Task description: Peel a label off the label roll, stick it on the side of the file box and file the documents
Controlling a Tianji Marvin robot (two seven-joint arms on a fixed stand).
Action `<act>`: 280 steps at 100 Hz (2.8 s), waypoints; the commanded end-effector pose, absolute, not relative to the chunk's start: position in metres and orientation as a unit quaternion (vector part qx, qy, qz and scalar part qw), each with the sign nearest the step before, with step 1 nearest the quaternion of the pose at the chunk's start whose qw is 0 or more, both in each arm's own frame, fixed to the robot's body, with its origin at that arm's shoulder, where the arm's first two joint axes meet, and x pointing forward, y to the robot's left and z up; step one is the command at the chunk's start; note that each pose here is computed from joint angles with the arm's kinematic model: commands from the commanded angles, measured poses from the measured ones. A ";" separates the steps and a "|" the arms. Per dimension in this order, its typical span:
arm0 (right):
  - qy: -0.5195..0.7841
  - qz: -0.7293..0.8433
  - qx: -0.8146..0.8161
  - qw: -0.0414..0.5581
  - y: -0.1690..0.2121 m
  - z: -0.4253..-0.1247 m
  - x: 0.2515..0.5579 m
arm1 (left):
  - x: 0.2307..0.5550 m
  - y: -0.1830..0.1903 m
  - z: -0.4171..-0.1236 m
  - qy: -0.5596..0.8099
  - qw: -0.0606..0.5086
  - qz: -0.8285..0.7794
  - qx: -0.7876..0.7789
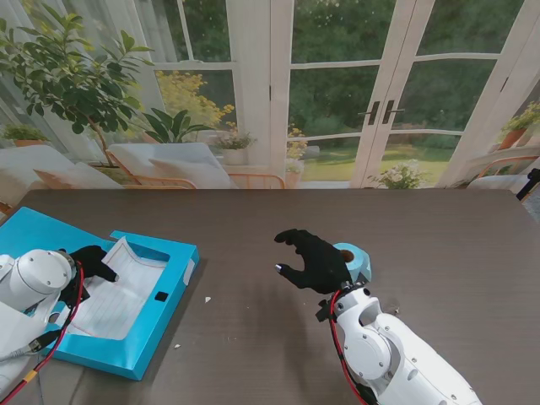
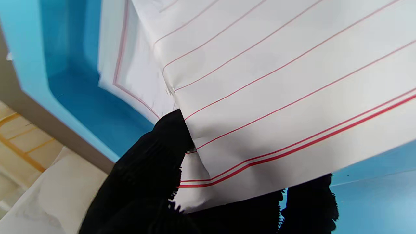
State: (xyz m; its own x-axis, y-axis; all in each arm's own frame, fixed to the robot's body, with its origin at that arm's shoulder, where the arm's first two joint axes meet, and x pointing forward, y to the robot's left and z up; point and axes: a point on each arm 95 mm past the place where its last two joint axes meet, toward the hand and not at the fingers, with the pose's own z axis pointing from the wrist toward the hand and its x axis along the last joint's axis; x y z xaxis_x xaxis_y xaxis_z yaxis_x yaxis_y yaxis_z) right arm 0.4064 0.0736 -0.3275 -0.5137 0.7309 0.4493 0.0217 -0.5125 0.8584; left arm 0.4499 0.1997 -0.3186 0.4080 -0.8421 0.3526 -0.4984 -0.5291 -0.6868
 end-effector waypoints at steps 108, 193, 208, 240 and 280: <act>0.437 0.754 0.441 0.215 0.078 -0.336 0.402 | 0.437 0.195 -0.297 0.441 0.257 -0.271 -0.816; 0.394 0.761 0.482 0.182 0.076 -0.324 0.397 | 0.407 0.146 -0.258 0.405 0.289 -0.518 -0.695; 0.384 0.756 0.503 0.165 0.072 -0.317 0.394 | 0.396 0.114 -0.267 0.377 0.242 -0.603 -0.660; 0.358 0.741 0.551 0.137 0.056 -0.313 0.387 | 0.377 0.053 -0.286 0.318 0.149 -0.713 -0.608; 0.326 0.730 0.588 0.121 0.038 -0.320 0.376 | 0.367 0.015 -0.309 0.285 0.097 -0.752 -0.587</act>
